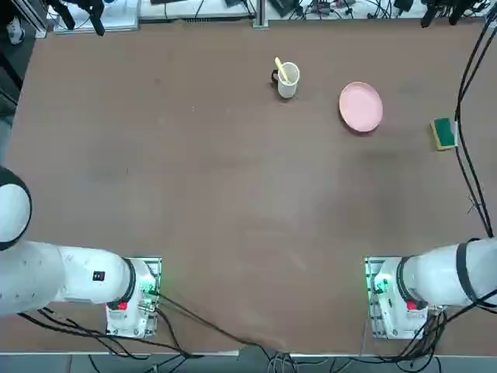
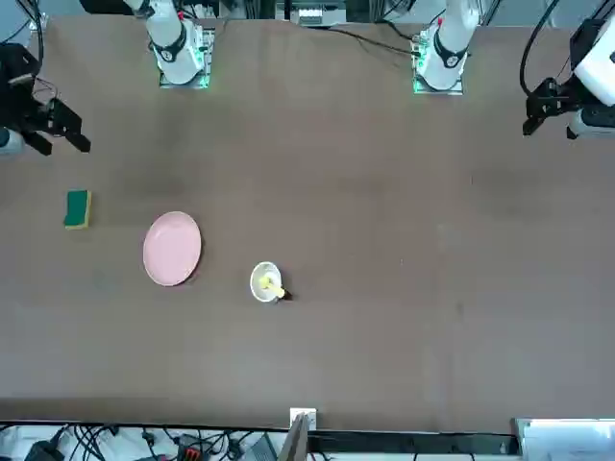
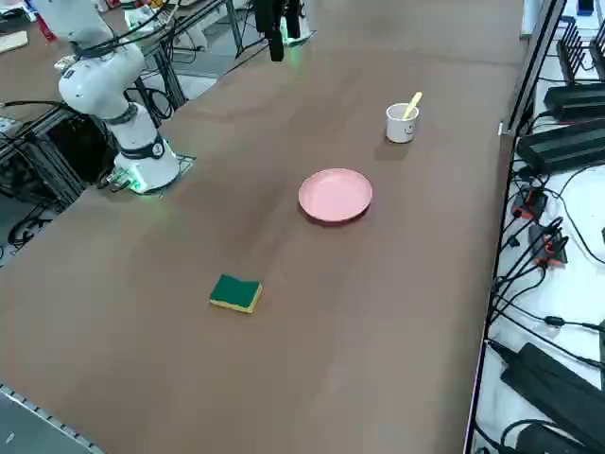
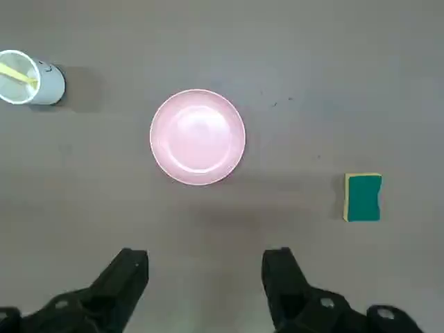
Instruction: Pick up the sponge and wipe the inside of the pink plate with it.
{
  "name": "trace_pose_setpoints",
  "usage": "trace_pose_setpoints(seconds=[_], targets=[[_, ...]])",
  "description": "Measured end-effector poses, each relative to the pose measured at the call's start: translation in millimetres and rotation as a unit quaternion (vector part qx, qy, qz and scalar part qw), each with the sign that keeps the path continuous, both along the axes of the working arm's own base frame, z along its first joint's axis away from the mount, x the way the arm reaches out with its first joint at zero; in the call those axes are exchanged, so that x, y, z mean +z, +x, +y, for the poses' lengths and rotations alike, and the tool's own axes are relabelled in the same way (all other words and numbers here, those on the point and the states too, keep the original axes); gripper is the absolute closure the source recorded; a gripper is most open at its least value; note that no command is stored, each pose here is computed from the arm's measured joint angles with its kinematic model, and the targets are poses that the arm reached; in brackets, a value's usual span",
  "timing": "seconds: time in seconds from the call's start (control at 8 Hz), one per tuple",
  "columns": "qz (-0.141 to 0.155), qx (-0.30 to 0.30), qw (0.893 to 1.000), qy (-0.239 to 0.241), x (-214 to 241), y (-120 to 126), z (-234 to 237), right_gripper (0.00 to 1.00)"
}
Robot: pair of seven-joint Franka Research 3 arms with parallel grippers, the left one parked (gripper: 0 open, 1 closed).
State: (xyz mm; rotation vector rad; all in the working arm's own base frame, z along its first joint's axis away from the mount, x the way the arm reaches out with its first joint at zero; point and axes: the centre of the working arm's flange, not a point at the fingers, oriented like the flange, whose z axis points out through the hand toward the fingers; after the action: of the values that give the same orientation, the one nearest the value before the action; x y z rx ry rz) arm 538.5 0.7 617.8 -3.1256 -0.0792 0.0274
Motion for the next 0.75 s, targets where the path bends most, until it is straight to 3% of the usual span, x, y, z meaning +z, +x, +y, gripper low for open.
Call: trace_pose_setpoints(seconds=[0.75], targets=[[0.01,-0.009,1.0,-0.017,-8.5,2.6,-8.1,0.0]])
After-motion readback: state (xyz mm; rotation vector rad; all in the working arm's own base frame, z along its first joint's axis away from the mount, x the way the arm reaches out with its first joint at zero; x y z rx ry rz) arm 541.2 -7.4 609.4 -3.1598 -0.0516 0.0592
